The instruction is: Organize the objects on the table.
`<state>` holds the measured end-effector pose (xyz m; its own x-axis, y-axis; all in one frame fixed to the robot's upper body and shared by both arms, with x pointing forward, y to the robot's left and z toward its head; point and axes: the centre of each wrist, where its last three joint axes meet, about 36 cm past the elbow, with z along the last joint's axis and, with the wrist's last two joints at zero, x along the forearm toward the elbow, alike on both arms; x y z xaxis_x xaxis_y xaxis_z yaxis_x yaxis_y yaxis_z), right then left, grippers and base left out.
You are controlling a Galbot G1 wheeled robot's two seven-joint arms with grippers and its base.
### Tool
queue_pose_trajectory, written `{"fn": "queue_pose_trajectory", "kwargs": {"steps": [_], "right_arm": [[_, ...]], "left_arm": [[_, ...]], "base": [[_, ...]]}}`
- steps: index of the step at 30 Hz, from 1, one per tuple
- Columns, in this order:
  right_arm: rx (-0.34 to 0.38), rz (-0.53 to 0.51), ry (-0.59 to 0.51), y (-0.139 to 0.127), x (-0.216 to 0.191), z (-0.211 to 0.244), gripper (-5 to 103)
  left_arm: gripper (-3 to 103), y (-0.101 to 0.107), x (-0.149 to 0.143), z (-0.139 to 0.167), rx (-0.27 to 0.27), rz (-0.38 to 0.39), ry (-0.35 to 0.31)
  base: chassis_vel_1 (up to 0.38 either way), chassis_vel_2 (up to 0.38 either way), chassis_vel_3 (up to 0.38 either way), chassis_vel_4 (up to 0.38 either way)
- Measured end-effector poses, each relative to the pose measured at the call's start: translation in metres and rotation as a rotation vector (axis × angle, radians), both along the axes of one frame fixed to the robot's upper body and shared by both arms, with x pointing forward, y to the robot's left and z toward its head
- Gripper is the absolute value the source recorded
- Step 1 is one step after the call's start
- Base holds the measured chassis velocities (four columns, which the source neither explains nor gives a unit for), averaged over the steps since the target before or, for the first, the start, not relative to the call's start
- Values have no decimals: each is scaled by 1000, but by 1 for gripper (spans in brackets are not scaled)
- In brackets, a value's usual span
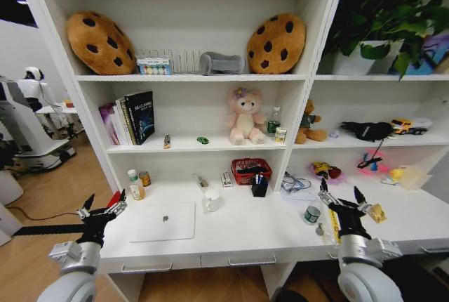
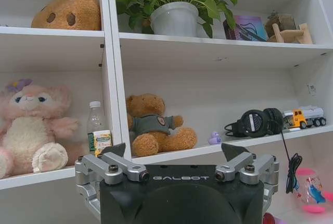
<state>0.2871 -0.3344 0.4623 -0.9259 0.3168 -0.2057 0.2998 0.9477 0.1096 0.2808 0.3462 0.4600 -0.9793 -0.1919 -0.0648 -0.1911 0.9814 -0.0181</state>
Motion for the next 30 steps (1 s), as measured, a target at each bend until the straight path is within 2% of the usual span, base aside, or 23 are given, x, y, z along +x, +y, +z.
{"fn": "queue_pose_trajectory", "kwargs": {"steps": [30], "right_arm": [[0, 0, 0, 0, 0, 0, 100]], "left_arm": [[100, 0, 0, 0, 0, 0, 0]], "base": [[0, 0, 0, 0]]}}
